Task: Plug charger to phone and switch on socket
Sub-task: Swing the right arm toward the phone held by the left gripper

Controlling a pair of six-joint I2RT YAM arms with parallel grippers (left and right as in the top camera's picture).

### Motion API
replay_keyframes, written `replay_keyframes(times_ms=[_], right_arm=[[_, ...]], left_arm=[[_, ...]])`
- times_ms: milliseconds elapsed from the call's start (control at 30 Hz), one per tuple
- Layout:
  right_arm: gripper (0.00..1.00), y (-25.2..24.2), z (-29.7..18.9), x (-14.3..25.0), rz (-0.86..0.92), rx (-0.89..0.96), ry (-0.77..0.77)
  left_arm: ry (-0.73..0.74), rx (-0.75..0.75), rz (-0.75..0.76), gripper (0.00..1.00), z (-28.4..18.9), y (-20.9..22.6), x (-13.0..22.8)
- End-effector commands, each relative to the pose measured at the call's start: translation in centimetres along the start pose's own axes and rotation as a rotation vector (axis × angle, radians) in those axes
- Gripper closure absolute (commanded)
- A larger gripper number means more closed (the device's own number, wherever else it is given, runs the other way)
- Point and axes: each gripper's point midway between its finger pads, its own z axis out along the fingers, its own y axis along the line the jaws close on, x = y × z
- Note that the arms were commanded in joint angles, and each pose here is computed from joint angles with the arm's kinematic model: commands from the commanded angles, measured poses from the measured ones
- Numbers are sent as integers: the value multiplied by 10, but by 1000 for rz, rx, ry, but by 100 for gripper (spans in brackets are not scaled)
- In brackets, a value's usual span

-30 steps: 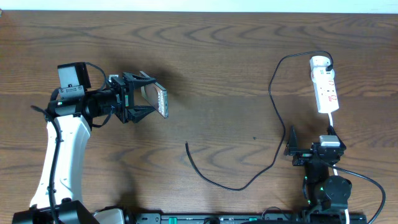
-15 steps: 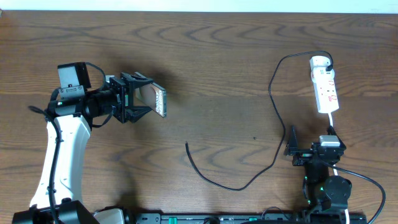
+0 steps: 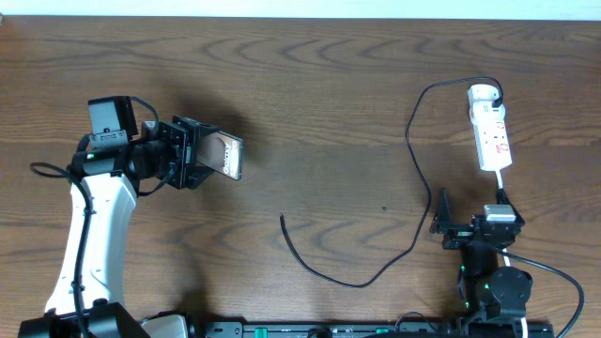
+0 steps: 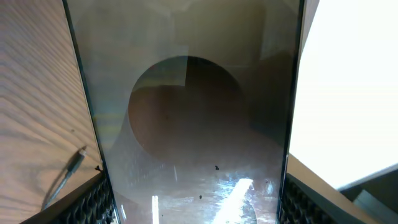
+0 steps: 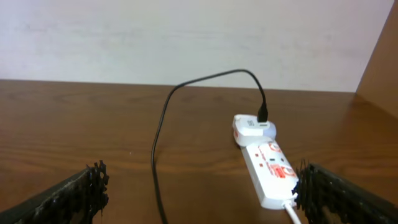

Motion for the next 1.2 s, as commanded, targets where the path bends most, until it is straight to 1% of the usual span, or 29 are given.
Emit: replay_keyframes(times_ms=[0, 100, 167, 333, 433, 533, 633, 733, 833, 900, 967, 1033, 1067, 1167], right_arm=[[1, -2, 0, -10, -8, 14, -43], [1, -1, -2, -28, 8, 2, -115], [1, 5, -2, -31, 12, -32, -127], [1, 36, -8, -46, 13, -214, -181], [1, 42, -12, -61, 64, -259, -188], [1, 50, -11, -78, 63, -310, -159], [1, 58, -2, -97, 73, -367, -75], [1, 74, 18, -114, 93, -470, 58], [1, 103, 41, -125, 162, -666, 247], [1, 127, 49, -132, 219, -856, 348], [1, 148, 55, -140, 295, -1055, 406], [1, 159, 66, -145, 348, -1213, 417], [1, 161, 78, -141, 372, -1238, 431], [1, 171, 104, -128, 518, -1303, 515]], left_arm=[[-21, 1, 17, 93, -2, -4, -5], [-13, -14, 2, 93, 4, 0, -8], [-9, -23, -6, 93, 7, 2, -10], [0, -43, -24, 93, 14, 8, -15], [-3, -38, -20, 93, 16, 6, -17], [-10, -23, -5, 93, 16, 2, -19], [-20, -20, 1, 93, 16, 1, -21], [-41, -31, 2, 93, 16, 3, -25], [-58, -39, 2, 93, 16, 4, -27], [-67, -43, 2, 93, 16, 5, -29], [-77, -48, -5, 93, 16, 6, -31], [-93, -56, -10, 93, 16, 7, -33], [-103, -60, -10, 93, 15, 8, -35], [-120, -68, -13, 93, 15, 9, -38]])
